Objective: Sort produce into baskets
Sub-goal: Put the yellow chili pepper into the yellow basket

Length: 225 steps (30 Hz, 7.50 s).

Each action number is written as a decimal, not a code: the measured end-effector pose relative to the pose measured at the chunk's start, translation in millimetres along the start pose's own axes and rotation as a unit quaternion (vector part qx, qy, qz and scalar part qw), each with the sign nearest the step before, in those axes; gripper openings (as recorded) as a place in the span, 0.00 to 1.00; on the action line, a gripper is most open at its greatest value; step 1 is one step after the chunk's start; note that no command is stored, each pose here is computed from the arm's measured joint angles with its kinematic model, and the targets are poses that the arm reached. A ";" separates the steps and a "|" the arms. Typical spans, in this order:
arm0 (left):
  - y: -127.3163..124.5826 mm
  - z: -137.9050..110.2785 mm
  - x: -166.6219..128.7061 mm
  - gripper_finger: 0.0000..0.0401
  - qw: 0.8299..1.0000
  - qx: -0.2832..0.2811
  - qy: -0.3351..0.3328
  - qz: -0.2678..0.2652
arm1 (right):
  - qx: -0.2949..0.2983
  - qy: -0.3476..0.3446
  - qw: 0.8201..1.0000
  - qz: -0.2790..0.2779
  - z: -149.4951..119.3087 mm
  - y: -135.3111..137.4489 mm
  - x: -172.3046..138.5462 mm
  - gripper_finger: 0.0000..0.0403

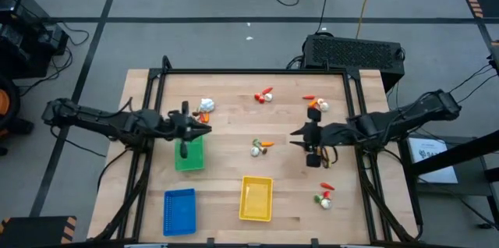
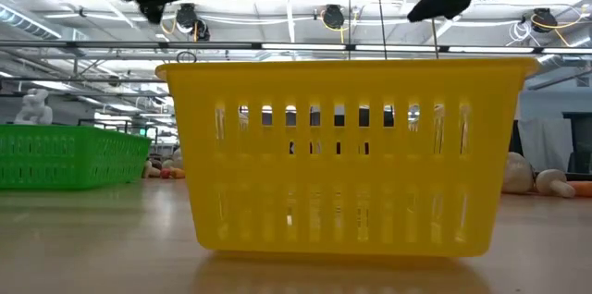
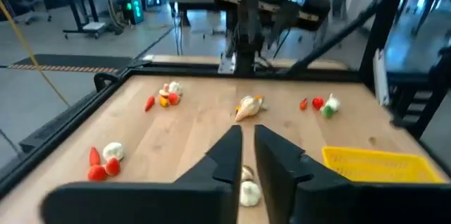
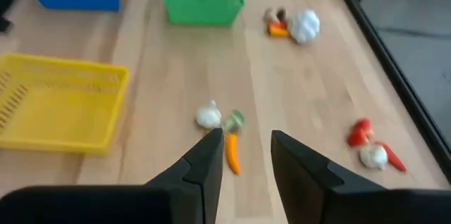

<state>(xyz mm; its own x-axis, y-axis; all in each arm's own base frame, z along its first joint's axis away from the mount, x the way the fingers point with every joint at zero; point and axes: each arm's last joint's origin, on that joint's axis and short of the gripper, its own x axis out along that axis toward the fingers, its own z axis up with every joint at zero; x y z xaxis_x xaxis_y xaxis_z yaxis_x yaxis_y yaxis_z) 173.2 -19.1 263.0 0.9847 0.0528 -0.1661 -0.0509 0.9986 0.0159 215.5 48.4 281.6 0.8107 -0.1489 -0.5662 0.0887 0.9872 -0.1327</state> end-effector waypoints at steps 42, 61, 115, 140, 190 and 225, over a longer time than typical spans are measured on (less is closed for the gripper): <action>2.9 -10.9 -32.2 0.51 0.983 -0.009 0.144 0.118 | -0.078 0.148 0.985 0.037 -32.3 -24.6 165.1 0.58; 2.6 -13.0 -32.0 0.51 0.982 -0.023 0.144 0.116 | -0.041 0.095 0.994 0.037 -74.4 -17.9 166.6 0.48; 1.2 -6.6 -30.0 0.51 0.989 -0.009 0.116 0.096 | -0.080 -0.102 0.979 0.155 -12.8 67.9 110.5 0.07; -1.9 -1.7 -28.1 0.51 0.994 -0.024 0.095 0.052 | -0.087 0.022 0.968 0.234 10.0 132.1 152.6 0.19; -1.2 3.5 -27.2 0.51 0.995 -0.003 0.069 0.068 | 0.342 0.397 0.846 -0.097 -101.6 5.1 -9.4 0.51; -0.5 3.3 -27.3 0.51 0.994 0.008 0.071 0.080 | 0.293 0.384 0.872 -0.080 -148.0 10.0 24.5 0.47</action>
<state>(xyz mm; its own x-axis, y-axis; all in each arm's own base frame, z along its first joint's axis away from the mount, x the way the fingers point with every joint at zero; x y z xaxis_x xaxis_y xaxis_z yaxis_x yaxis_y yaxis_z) 146.9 -21.1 270.7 0.9310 0.2122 -0.2969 -0.2010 0.9772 0.0681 150.5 46.2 146.0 0.1532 -0.0604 -0.9863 0.6276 0.7769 0.0499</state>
